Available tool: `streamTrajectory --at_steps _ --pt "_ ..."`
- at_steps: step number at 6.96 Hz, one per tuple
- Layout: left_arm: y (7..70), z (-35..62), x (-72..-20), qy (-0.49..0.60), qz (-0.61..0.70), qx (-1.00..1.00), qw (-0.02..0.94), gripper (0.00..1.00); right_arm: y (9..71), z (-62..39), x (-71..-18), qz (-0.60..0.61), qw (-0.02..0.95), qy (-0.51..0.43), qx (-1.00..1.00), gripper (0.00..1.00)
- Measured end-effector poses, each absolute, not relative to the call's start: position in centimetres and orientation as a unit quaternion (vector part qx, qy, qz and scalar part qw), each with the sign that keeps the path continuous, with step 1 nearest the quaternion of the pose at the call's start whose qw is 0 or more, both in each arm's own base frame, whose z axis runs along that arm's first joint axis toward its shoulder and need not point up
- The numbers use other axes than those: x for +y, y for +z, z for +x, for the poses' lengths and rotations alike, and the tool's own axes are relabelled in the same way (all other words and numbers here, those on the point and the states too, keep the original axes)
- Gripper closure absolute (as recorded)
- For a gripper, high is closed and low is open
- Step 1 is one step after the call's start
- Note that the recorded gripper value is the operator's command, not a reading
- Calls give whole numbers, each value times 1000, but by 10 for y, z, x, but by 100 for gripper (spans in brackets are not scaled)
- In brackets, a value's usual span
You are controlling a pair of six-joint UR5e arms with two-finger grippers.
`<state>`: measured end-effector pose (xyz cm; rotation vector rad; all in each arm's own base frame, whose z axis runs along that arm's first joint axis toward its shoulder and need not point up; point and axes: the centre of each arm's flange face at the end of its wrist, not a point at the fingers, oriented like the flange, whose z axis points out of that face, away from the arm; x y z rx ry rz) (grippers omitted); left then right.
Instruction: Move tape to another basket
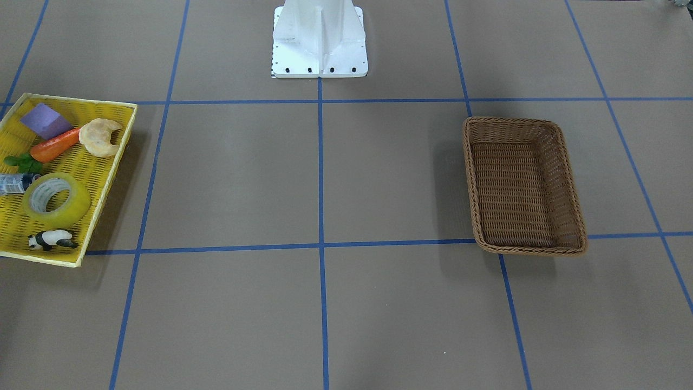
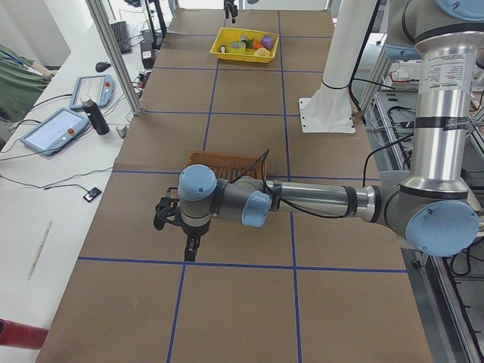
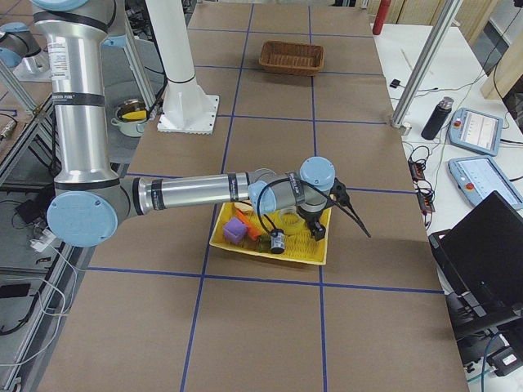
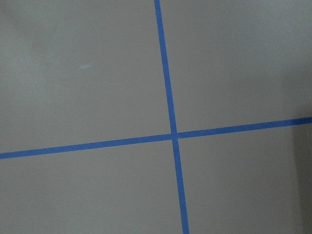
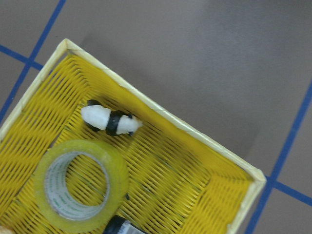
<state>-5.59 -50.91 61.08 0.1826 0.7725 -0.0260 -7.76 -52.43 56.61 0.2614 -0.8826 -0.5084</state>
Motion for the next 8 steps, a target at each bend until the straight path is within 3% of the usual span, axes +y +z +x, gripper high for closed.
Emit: streamTrajectory --at_steps 8 --pt "606 -52 -512 -26 81 404 911 2 603 -170 -543 64 863 -294 -406 3"
